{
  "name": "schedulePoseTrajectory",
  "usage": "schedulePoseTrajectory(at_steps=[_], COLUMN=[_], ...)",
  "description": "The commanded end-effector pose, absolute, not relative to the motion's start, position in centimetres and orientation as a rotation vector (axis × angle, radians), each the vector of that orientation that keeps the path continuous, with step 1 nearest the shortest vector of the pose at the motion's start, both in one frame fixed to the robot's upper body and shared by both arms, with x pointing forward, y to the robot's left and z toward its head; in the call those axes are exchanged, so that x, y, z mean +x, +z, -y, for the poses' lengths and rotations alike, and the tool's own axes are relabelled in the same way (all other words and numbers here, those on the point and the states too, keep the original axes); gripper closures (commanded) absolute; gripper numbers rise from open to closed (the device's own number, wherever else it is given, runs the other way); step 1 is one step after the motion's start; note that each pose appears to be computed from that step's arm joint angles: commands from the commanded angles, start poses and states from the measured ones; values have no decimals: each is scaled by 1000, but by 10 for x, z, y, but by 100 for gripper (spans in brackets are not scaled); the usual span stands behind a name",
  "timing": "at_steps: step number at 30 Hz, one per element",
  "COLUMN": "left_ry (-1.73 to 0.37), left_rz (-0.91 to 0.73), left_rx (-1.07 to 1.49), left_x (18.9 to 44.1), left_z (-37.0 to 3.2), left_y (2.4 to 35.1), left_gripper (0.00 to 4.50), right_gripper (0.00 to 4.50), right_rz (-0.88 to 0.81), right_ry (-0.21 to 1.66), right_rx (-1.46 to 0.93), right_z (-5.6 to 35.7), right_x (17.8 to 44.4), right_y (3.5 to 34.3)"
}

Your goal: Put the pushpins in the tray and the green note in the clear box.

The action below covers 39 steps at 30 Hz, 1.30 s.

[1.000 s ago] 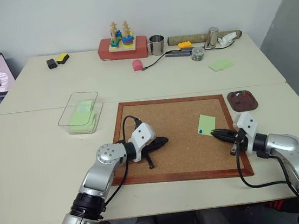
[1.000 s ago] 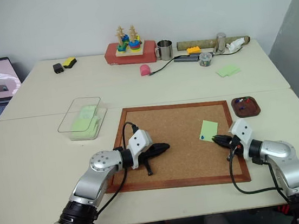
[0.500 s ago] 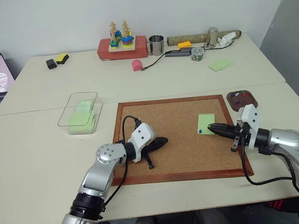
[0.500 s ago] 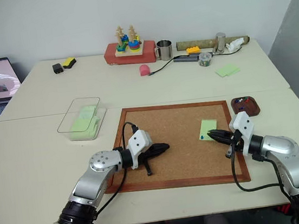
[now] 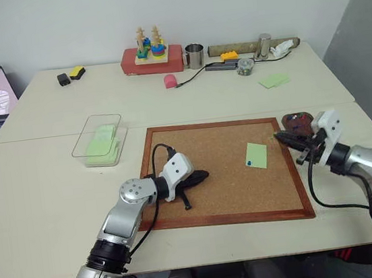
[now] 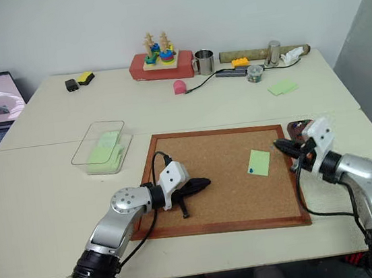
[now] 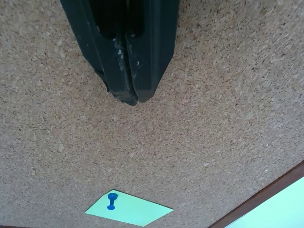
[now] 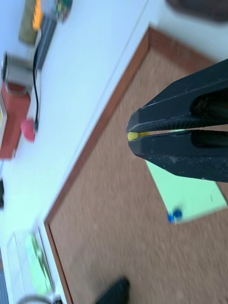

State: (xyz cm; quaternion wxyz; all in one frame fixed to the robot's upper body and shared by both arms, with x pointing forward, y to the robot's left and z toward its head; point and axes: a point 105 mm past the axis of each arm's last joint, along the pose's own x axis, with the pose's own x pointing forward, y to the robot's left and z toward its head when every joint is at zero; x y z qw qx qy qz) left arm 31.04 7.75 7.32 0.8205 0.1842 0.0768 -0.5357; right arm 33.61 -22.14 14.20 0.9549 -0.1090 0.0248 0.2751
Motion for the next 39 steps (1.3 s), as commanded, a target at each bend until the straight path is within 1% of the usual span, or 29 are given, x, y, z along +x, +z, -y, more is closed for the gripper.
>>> schedulePoseTrajectory(at_steps=[1,3,9,10,11,14,16,17,19,21,22,25,27,30,33,35,39], left_ry=[-1185,-1186,-1185,-1185,-1185,-1184,-1184,-1184,-1185,-1186,-1186,-1185,-1186,-1188,-1189,-1190,-1190], left_rz=[-288,-286,-285,-286,-286,-286,-287,-287,-288,-289,-289,-288,-289,-289,-289,-288,-287], left_rx=[397,396,394,393,393,393,393,393,394,395,395,395,396,396,397,398,402], left_x=[297,296,295,295,295,295,294,294,294,294,294,294,294,295,295,296,296], left_z=[-78,-77,-76,-76,-76,-76,-76,-76,-77,-77,-77,-77,-77,-77,-77,-77,-77], left_y=[44,44,44,44,44,43,43,43,43,43,43,43,43,42,42,42,42], left_gripper=[450,450,450,450,450,450,450,450,450,450,450,450,450,450,450,450,450], right_gripper=[445,445,445,402,397,327,292,266,235,185,167,103,103,103,103,103,103], right_rz=[-52,-82,-129,-137,-140,-138,-135,-128,-108,-57,-28,44,73,89,28,2,-27], right_ry=[288,218,124,125,128,129,129,129,131,146,169,272,384,578,777,822,849], right_rx=[-272,-273,-253,-247,-241,-230,-227,-224,-221,-225,-225,-239,-243,-227,-239,-255,-280], right_z=[265,278,297,297,297,296,296,296,295,292,289,272,252,216,179,169,157], right_x=[361,368,380,381,382,383,383,383,383,381,380,370,359,337,309,301,297], right_y=[151,148,136,134,133,133,133,135,139,149,155,170,176,175,156,144,126])
